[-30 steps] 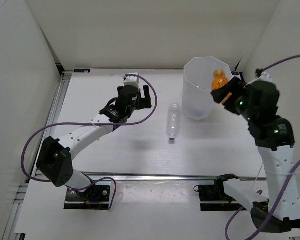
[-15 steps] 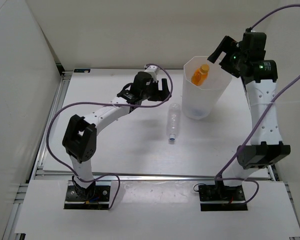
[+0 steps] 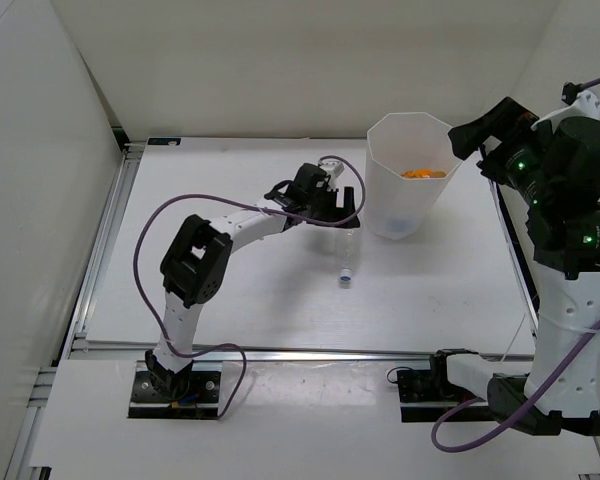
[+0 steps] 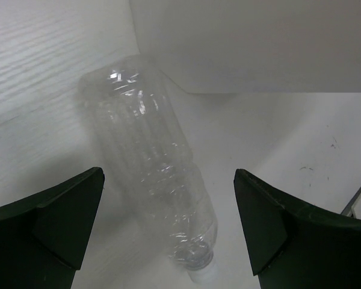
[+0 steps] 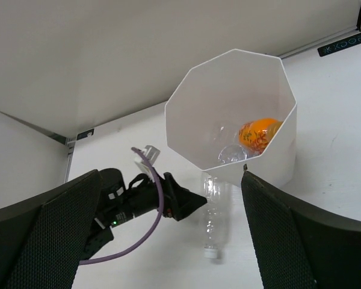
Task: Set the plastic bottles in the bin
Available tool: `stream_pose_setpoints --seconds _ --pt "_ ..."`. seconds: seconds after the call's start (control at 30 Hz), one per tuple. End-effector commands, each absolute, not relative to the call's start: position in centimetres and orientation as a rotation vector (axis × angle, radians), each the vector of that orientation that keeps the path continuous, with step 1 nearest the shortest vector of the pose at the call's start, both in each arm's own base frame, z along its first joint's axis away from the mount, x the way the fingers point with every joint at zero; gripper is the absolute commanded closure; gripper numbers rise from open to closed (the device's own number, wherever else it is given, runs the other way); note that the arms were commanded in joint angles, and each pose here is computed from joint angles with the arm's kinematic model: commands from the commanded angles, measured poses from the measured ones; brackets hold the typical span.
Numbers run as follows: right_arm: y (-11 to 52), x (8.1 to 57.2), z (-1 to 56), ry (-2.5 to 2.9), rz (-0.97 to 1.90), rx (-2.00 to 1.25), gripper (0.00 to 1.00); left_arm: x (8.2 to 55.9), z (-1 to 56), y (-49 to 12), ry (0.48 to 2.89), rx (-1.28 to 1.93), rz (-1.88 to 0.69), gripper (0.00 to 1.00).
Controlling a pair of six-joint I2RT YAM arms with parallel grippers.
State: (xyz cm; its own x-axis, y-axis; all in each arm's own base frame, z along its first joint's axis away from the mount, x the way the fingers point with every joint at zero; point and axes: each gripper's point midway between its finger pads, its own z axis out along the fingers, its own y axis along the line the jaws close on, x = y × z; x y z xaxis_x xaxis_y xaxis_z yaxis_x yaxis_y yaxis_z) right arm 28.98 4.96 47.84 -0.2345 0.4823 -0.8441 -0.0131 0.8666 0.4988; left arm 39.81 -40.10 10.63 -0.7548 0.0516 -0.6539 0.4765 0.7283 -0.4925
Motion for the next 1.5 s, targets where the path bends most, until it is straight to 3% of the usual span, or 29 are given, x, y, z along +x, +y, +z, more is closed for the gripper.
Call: stream_pose_setpoints --seconds 0.0,0.43,0.6,0.67,0.77,0.83,1.03,1.1,1.17,1.2,1.23,1.27,1.3,1.37,1.4,1.43,1.47 --pt "4.8 29.8 45.9 1.812 0.455 0.357 0.00 39.0 13.2 -42.8 2.245 0.471 -1.017 0.00" --pt "5.3 27.8 44.3 1.877 0.477 0.362 0.00 35.8 4.7 -42.7 2.461 0.468 -1.025 0.00" --pt "5.1 27.8 43.2 1.900 0.464 0.375 0.00 35.0 4.5 -43.0 2.474 0.498 -1.078 0.30" --pt "5.1 27.8 43.2 1.900 0.464 0.375 0.00 36.1 5.8 -42.5 2.436 0.481 -1.047 0.35" --pt "4.8 28.0 42.8 1.905 0.451 0.402 0.00 39.3 8.8 -40.0 2.378 0.382 -1.031 0.54" --pt "4.8 28.1 42.4 1.915 0.449 0.404 0.00 41.7 12.2 -38.0 2.307 0.311 -1.024 0.59" --pt "4.7 28.1 41.5 1.939 0.444 0.438 0.00 48.1 27.0 -34.1 1.962 0.201 -0.957 0.59" --pt "4.6 27.9 41.7 1.930 0.445 0.435 0.00 49.1 35.6 -34.0 1.767 0.207 -0.959 0.59" --pt "4.5 28.0 41.4 1.935 0.439 0.454 0.00 50.6 38.9 -34.8 1.677 0.214 -0.974 0.59" --pt "4.5 28.0 41.4 1.935 0.439 0.454 0.00 50.5 45.4 -34.7 1.520 0.226 -0.997 0.59" --pt "4.5 28.0 41.4 1.935 0.439 0.454 0.00 52.2 44.6 -35.7 1.518 0.210 -1.016 0.59" --pt "4.5 28.0 41.4 1.935 0.439 0.454 0.00 52.3 46.0 -36.2 1.476 0.205 -1.055 0.52" --pt "4.3 28.0 41.4 1.932 0.427 0.461 0.00 51.5 50.7 -35.9 1.350 0.194 -1.100 0.52" --pt "4.3 28.0 41.4 1.932 0.427 0.461 0.00 52.2 50.2 -37.1 1.331 0.147 -1.172 0.52" --pt "4.1 28.0 41.3 1.929 0.419 0.467 0.00 52.6 47.2 -38.5 1.384 0.143 -1.189 0.52" --pt "4.1 27.8 41.6 1.920 0.420 0.465 0.00 51.1 50.2 -38.4 1.272 0.147 -1.214 0.52" --pt "4.1 27.8 41.6 1.920 0.420 0.465 0.00 50.8 49.1 -39.9 1.277 0.128 -1.219 0.50"
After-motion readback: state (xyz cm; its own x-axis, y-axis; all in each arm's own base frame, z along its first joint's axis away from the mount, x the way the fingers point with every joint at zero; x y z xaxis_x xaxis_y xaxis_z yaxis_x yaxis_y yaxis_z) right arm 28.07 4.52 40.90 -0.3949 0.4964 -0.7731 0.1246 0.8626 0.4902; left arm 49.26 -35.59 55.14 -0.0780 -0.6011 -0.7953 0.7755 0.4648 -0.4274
